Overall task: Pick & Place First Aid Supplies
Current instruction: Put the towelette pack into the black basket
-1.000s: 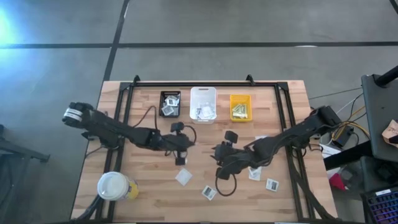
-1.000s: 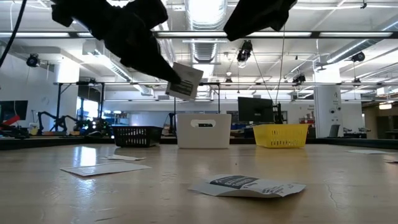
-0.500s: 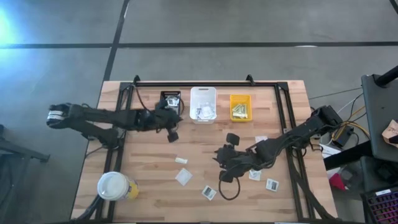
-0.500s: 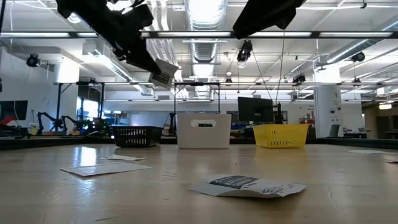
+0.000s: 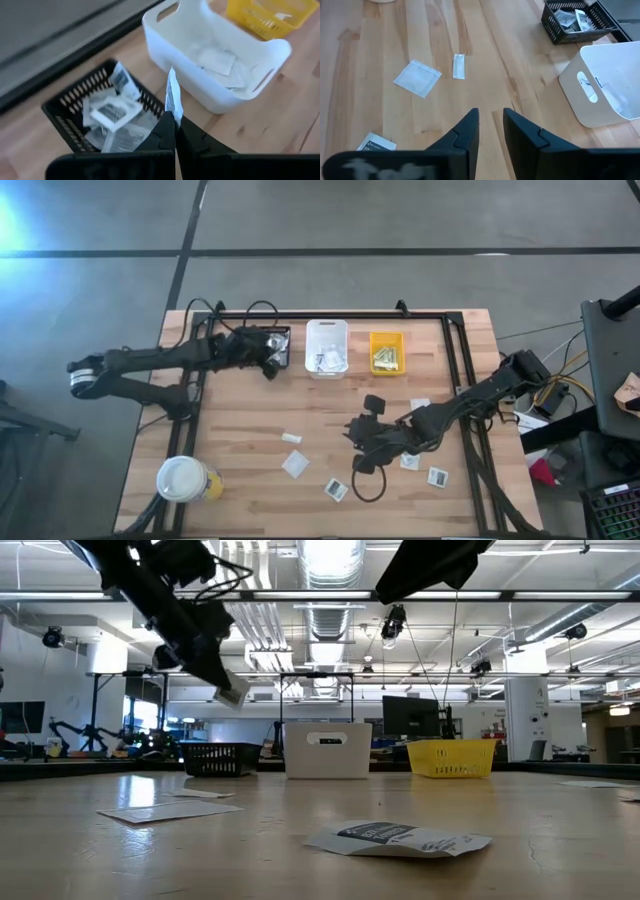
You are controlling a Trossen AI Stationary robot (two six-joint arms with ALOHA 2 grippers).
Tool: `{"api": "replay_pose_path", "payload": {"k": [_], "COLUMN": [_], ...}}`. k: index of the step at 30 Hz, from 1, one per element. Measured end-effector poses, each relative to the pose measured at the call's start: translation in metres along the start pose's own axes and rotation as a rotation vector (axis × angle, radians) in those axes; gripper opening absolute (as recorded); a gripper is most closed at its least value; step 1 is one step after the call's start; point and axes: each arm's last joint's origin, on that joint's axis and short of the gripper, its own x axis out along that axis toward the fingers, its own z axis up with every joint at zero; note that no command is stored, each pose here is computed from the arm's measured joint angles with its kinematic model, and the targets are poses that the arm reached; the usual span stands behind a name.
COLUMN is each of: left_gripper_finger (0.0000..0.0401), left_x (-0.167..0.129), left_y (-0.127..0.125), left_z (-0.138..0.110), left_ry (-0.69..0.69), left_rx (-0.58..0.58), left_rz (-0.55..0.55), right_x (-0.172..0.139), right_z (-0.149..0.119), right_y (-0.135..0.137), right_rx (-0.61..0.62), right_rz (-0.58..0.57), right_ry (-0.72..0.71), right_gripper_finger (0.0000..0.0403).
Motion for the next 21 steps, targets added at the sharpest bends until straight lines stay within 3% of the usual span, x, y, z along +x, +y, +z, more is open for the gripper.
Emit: {"api": "replay_pose_path", "payload": {"k": [10, 21], "left_gripper_finger": [0.0, 0.0], "left_x": [0.018, 0.022], "left_y": [0.021, 0.035], "left_z": [-0.016, -0.014], "left_ry": [0.04, 0.042], "left_rx": [-0.16, -0.266], "left_rz": [-0.083, -0.032], "right_x": [0.0, 0.0], "right_z": [0.0, 0.0], "right_y": [0.0, 0.0], "right_rx": [0.001, 0.003], "right_rz": [0.0, 0.001], "right_ry": [-0.001, -0.004], "right_gripper_finger": [0.0068, 0.0079]}}
